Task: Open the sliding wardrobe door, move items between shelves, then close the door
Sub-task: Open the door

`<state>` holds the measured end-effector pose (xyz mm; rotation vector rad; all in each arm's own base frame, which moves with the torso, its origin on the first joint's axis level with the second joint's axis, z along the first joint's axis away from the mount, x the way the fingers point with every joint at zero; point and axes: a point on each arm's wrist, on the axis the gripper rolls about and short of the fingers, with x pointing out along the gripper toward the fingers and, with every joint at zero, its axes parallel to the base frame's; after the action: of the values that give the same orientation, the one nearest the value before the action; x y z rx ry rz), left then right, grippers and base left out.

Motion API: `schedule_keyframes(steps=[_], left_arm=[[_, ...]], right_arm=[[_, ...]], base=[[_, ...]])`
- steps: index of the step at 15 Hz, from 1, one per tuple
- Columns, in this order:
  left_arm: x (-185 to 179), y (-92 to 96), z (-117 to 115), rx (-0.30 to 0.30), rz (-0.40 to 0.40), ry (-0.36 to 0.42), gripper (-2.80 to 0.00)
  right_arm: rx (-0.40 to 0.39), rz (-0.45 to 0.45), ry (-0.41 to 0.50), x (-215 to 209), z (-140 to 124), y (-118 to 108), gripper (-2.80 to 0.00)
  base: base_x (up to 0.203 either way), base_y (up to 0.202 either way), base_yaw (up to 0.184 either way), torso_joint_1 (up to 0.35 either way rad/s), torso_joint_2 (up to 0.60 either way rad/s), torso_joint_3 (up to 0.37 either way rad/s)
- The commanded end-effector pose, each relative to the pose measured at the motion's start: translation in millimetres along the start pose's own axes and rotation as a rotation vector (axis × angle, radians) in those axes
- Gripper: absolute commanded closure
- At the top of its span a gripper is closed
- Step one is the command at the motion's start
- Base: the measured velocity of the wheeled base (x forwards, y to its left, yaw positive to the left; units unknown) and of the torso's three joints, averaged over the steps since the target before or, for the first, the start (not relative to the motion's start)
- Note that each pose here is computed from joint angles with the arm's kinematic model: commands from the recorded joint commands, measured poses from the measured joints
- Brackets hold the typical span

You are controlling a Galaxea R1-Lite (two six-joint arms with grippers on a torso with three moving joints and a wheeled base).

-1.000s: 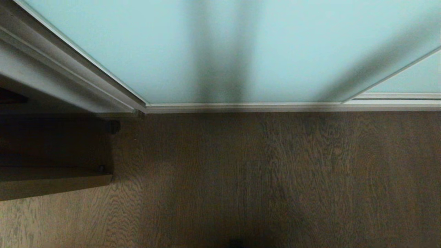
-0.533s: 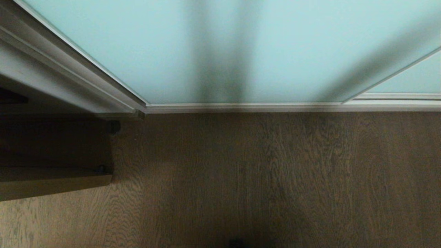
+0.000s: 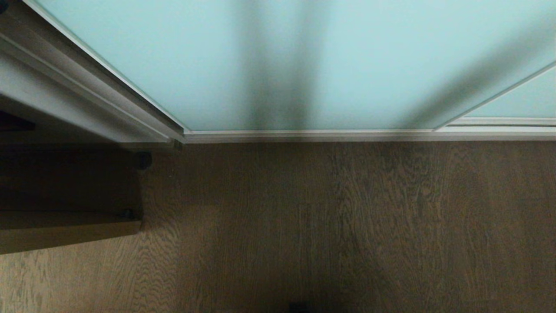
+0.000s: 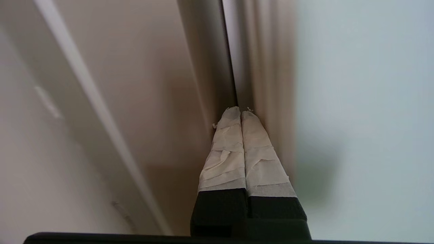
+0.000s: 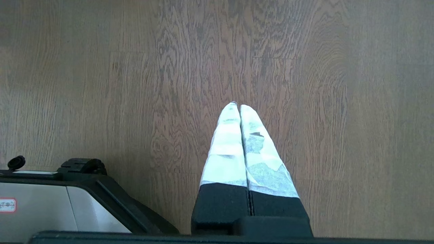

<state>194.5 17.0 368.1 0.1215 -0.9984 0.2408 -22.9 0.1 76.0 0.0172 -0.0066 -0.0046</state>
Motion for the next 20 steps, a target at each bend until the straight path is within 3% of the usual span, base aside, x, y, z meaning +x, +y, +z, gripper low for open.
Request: schedule_keyframes(steps=[1,10,15,20], left_arm=[[7.0,-3.7,-12.6,-0.009,-0.001,0.001,0.0],[15.9,-52.4,-19.0,-0.159,-0.109,0.001,0.0],[8.5,-98.4,-38.2,-0.243,-0.225,0.05,0.0],[-4.9,-148.6,-49.0,-0.364,-0.326,0.097,0.0]], right_arm=[[0.0,0.0,0.0,0.1,-0.3,0.0,0.0],[0.001,0.0,0.0,0.1,-0.2,0.0,0.0],[0.001,0.0,-0.001,0.0,0.1,0.0,0.0],[0.001,0.0,-0.001,0.0,0.0,0.0,0.0]], base=[[0.0,0.0,0.0,0.0,0.0,0.0],[0.0,0.0,0.0,0.0,0.0,0.0],[0.0,0.0,0.0,0.0,0.0,0.0],[0.0,0.0,0.0,0.0,0.0,0.0]])
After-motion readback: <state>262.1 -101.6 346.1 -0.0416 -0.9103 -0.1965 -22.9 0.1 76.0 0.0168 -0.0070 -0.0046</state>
